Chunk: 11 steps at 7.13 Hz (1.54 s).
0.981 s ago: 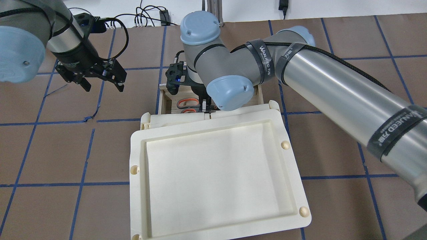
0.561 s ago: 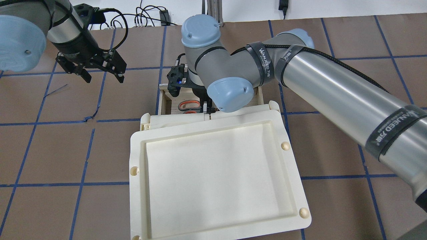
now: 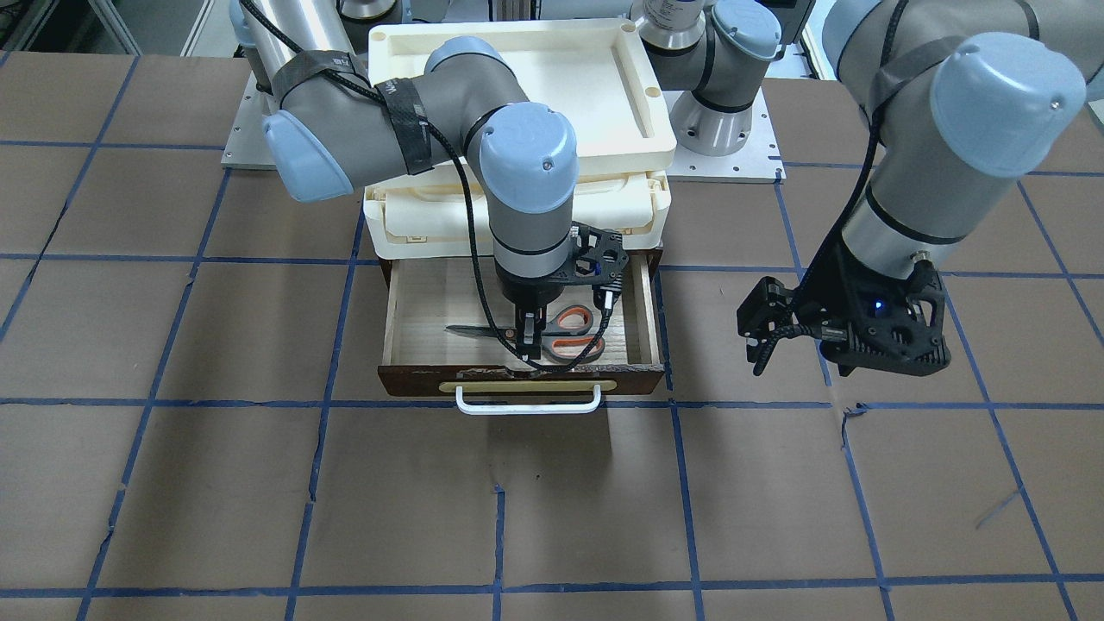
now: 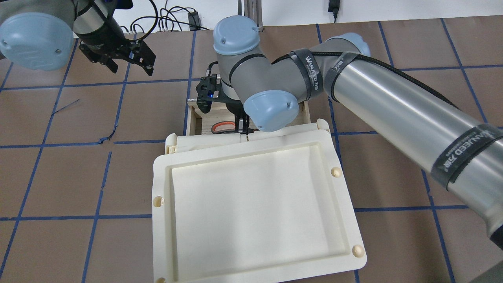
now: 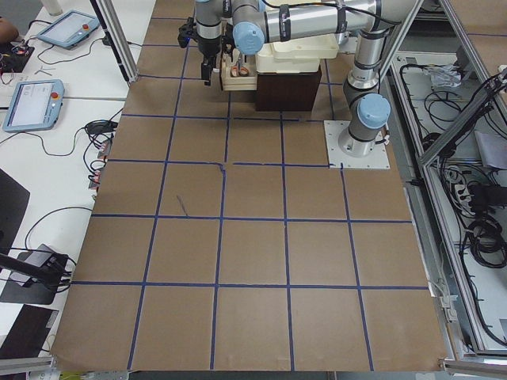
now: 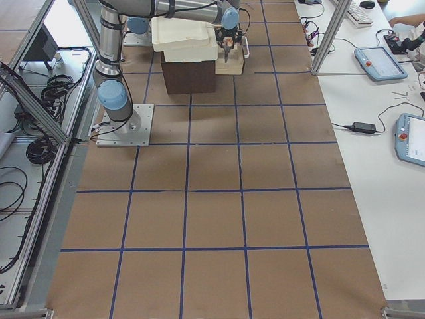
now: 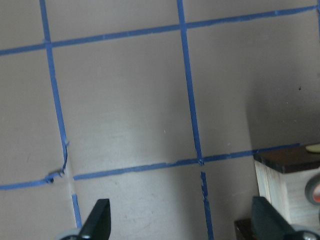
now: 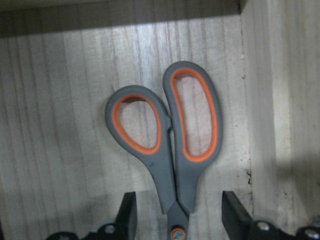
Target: Put scissors in drawer and close it
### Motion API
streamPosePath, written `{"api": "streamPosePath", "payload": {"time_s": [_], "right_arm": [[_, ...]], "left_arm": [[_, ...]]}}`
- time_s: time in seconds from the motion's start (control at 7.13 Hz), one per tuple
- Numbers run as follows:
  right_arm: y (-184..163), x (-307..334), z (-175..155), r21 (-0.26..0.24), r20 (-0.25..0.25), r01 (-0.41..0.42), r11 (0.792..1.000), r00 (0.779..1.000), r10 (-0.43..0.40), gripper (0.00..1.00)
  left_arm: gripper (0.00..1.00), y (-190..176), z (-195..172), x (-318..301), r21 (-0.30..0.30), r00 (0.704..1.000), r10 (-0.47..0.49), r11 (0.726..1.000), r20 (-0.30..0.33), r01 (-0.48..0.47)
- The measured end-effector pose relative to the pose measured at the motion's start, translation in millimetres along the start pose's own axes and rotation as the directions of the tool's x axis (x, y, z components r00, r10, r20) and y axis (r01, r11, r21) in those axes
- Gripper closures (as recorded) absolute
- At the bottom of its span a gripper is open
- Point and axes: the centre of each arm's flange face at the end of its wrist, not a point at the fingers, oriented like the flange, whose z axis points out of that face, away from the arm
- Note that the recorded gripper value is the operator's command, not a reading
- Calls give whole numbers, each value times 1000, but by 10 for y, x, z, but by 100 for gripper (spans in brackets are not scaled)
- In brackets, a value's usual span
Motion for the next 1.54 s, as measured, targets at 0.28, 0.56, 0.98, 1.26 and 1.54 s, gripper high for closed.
{"api": "streamPosePath", "payload": {"time_s": [0.28, 0.56, 0.98, 1.26, 1.54], "right_arm": [[-7, 63, -248, 21, -39, -7, 1000, 999, 8, 31], [199, 106, -737, 51, -97, -43, 998, 994, 48, 19], [1391, 343, -1452, 51, -95, -241, 969, 965, 245, 0], [2051, 337, -1757, 44, -73, -428, 903, 900, 430, 0], [2428, 278, -1919, 43, -46, -667, 744, 743, 668, 0]], "left_arm": [[0, -236, 276, 2, 10, 997, -51, 999, -66, 52], [0, -469, 634, -8, 10, 987, -123, 992, -99, 125], [0, -530, 1040, 162, -54, 970, -205, 978, -130, 200], [0, -449, 1194, 380, -134, 958, -239, 967, -160, 219], [0, -282, 1173, 467, -243, 949, -270, 943, -164, 227]]}}
